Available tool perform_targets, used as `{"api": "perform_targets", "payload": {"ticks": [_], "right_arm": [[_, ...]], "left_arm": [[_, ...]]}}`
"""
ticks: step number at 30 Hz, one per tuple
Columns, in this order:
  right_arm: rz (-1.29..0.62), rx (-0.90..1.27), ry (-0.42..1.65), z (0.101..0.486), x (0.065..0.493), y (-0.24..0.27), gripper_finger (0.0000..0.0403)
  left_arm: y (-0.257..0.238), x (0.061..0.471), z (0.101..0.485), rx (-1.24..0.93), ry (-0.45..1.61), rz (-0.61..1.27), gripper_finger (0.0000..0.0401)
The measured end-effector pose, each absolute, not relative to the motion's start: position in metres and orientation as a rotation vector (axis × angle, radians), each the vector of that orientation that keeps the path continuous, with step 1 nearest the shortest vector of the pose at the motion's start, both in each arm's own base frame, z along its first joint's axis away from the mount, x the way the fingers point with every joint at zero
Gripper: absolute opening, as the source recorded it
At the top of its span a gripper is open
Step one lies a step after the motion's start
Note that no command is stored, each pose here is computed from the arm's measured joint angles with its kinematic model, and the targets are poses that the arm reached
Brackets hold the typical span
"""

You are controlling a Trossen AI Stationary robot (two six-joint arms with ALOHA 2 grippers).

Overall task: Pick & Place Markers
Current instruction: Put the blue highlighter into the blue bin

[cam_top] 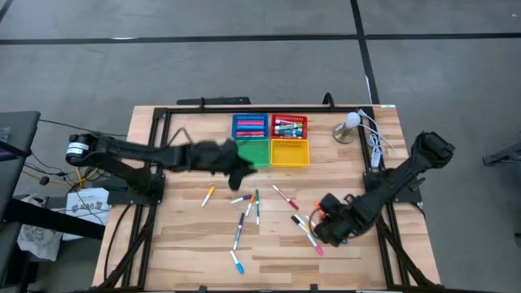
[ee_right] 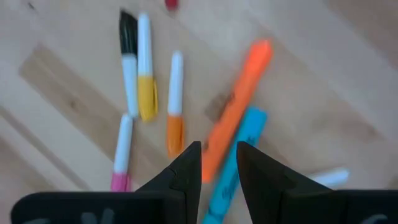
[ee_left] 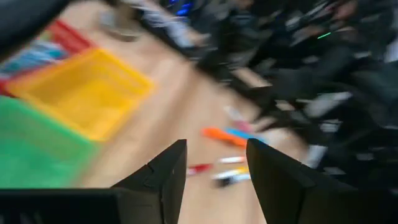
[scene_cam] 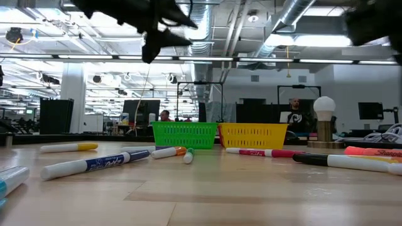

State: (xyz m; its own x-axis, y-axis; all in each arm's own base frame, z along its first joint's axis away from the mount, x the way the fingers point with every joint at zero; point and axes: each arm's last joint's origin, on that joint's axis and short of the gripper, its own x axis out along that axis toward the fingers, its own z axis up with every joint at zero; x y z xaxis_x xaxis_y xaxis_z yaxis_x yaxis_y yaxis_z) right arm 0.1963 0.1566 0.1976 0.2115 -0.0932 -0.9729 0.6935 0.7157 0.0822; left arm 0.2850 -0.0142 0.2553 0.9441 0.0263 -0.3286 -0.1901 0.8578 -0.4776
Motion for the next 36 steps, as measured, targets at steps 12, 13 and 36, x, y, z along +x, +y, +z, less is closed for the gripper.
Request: {"api": "perform_targets", "payload": {"ticks": [12,13,36], "right_arm": [[-0.530,0.548,1.296,0.197,0.172,0.181,0.0093],[-0.515,0.538,1.298,0.197,0.172,0.181,0.0094],[-0.276,0.339,1.365,0.174,0.170,0.177,0.0175]], "left_arm": [[-0.124,0.264,0.238,-0.608,0.116,0.123,0.0163],[-0.127,0.262,0.237,-0.603,0.114,0.133,0.0163],[-0.124,0.264,0.236,-0.592,0.098,0.170,0.0161]]}}
